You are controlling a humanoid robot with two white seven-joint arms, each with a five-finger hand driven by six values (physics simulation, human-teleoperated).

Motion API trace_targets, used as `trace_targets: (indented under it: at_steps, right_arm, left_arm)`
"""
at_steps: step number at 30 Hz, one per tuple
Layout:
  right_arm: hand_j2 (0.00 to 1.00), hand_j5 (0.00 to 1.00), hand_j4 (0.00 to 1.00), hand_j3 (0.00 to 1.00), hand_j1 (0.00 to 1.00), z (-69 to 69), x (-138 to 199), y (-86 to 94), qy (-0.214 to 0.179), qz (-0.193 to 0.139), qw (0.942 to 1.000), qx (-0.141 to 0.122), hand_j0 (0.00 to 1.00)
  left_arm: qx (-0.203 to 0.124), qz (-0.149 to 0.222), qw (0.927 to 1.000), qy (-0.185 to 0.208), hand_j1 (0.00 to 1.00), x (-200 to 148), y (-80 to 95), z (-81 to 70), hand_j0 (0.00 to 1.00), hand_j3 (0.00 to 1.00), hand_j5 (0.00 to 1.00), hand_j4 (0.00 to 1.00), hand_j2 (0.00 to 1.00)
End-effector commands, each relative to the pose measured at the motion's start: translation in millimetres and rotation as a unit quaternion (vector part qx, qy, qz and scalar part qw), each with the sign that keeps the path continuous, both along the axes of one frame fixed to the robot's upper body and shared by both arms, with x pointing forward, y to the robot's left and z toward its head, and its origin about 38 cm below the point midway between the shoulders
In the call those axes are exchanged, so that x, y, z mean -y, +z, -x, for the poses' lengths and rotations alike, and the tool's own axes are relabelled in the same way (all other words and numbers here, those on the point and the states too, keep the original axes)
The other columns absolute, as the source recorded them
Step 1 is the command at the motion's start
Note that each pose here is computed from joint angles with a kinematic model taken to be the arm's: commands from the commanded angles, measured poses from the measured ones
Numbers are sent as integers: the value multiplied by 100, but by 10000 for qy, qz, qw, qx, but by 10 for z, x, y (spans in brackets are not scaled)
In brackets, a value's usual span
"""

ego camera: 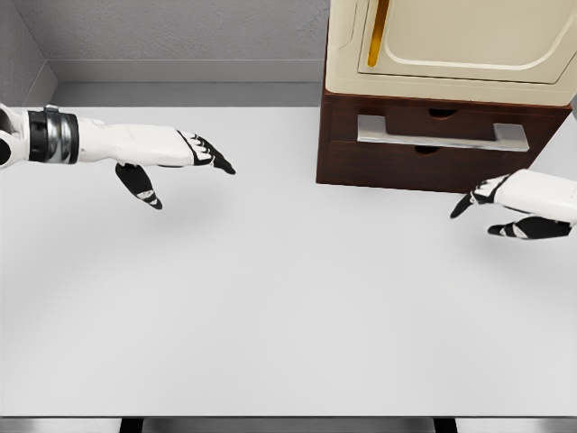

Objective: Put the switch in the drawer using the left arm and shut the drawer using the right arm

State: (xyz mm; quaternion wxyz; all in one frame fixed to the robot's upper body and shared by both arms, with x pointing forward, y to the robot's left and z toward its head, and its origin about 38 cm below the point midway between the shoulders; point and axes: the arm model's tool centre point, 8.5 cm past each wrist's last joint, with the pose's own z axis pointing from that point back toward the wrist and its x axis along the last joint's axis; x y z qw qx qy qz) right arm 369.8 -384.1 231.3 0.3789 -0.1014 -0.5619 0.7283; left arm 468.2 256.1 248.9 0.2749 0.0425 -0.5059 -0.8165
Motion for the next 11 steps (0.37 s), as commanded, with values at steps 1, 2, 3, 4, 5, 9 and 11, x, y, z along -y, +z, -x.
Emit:
trace_targets:
  at_steps: [1, 2, 3, 4, 5, 9, 11]
  right_arm:
    - [76, 76, 76, 76, 76, 34, -45, 115, 113, 69, 9998, 122, 76]
    - [84, 84, 84, 84, 84, 68, -67, 76, 153, 73, 9998, 68, 84]
    - [100, 100, 100, 100, 100, 130, -148, 43, 293, 72, 9995, 28, 100]
    - [100, 100, 100, 100, 100, 182, -207, 3, 393, 70, 9992, -21, 100]
    - [100, 100, 100, 100, 100, 231, -239, -63, 445, 55, 9989, -109, 100]
    - [100, 100, 100, 100, 100, 273, -298, -88, 558, 145, 9983, -117, 100]
    - [100, 100, 100, 100, 100, 289, -319, -126, 599, 177, 9979, -169, 100]
  left_arm:
    - [-17, 33, 10000, 12, 100, -1, 3, 4, 100, 100, 100, 100, 100]
    - [-9, 33, 10000, 11, 100, -1, 10, 2, 100, 100, 100, 100, 100]
    - [-4, 41, 10000, 6, 100, 6, 14, 0, 100, 100, 100, 100, 100]
    - [-4, 41, 10000, 6, 100, 6, 14, 0, 100, 100, 100, 100, 100]
    - [-10, 37, 10000, 4, 100, 7, 10, 2, 100, 100, 100, 100, 100]
    - [-26, 38, 10000, 15, 100, -3, -6, 7, 100, 100, 100, 100, 100]
    - [-36, 36, 10000, 23, 100, -8, -15, 7, 100, 100, 100, 100, 100]
